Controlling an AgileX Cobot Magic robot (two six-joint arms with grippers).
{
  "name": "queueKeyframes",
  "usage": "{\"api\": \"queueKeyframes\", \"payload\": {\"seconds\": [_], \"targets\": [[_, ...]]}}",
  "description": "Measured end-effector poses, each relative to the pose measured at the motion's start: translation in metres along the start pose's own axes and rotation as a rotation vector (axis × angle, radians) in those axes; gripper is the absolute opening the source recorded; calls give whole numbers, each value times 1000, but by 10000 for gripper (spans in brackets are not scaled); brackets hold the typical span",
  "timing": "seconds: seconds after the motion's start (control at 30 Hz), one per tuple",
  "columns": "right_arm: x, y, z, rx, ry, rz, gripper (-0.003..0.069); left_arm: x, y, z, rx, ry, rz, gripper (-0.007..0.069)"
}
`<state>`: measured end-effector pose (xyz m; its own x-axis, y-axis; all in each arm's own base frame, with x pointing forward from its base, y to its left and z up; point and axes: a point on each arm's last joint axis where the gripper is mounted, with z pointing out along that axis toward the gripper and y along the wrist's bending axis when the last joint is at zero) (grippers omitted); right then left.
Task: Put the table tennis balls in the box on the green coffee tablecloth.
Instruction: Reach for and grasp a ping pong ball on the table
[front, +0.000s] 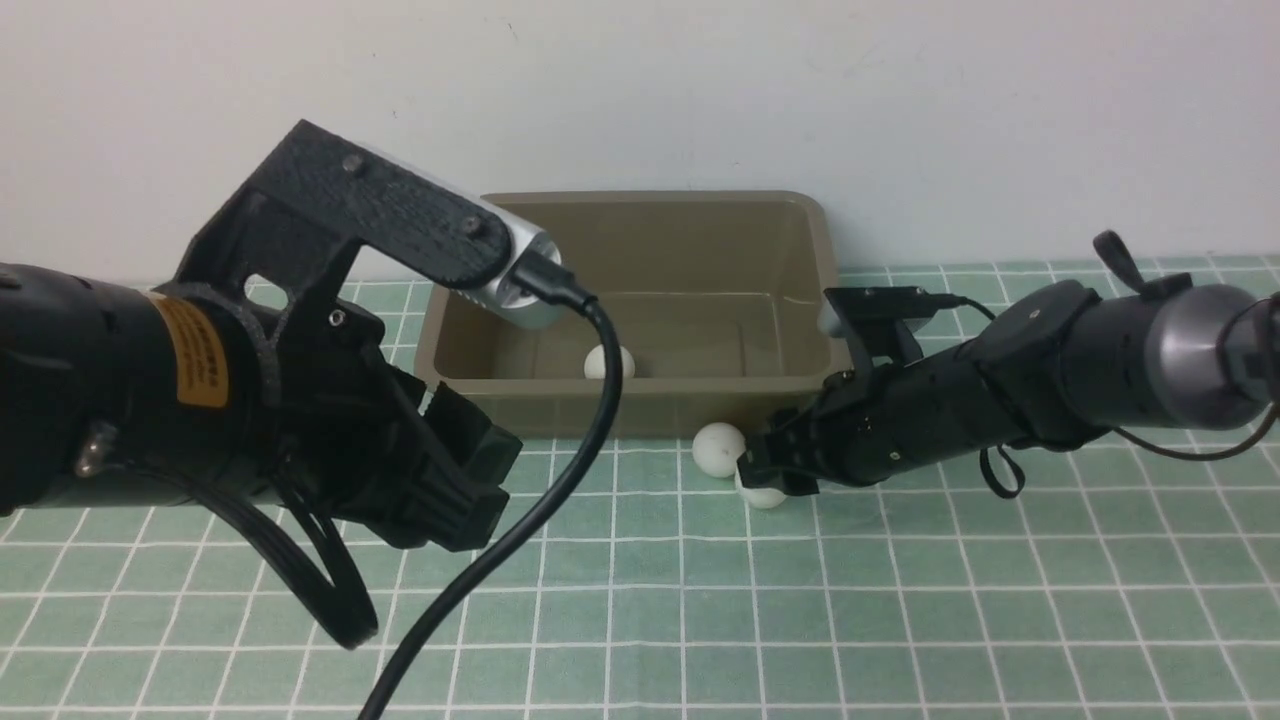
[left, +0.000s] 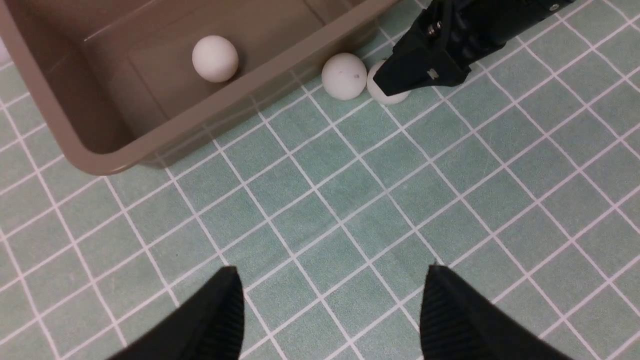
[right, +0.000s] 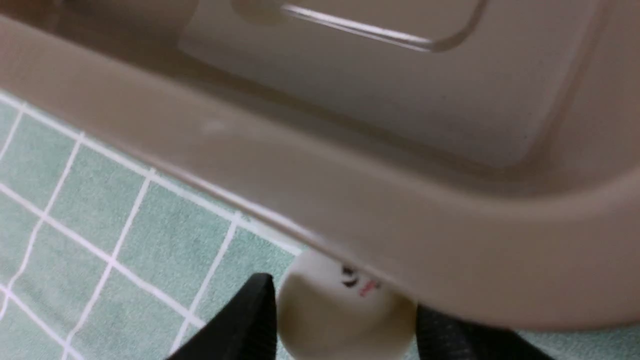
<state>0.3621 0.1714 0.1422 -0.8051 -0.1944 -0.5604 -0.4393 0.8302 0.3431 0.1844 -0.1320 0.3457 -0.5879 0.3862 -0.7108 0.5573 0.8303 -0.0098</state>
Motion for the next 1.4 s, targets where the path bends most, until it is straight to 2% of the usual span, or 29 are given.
{"api": "queueKeyframes", "payload": {"seconds": [0.1,0.23,0.3,0.47,0.53,0.9,1.23,1.4], "targets": [[1,1,0,-14,10,0,333,0,0,0,0,-3,0,426],[1,1,0,-16,11,-1,342,0,0,0,0,-4,0,426],[1,2,0,-17,12,-13,367,0,0,0,0,-4,0,426],[1,2,0,-22,14,-31,494,0,0,0,0,-5,0,426],[1,2,0,-25,10,-23,519,0,0,0,0,-5,0,426],[-1,1,0,-16,-10,-11,531,-1,0,0,0,-8,0,426],[0,18,6,6,-24,-129,531,-1,0,0,1,-11,0,426],[-2,16,7,35,-41,-136,531,-1,0,0,1,-12,0,426]]}}
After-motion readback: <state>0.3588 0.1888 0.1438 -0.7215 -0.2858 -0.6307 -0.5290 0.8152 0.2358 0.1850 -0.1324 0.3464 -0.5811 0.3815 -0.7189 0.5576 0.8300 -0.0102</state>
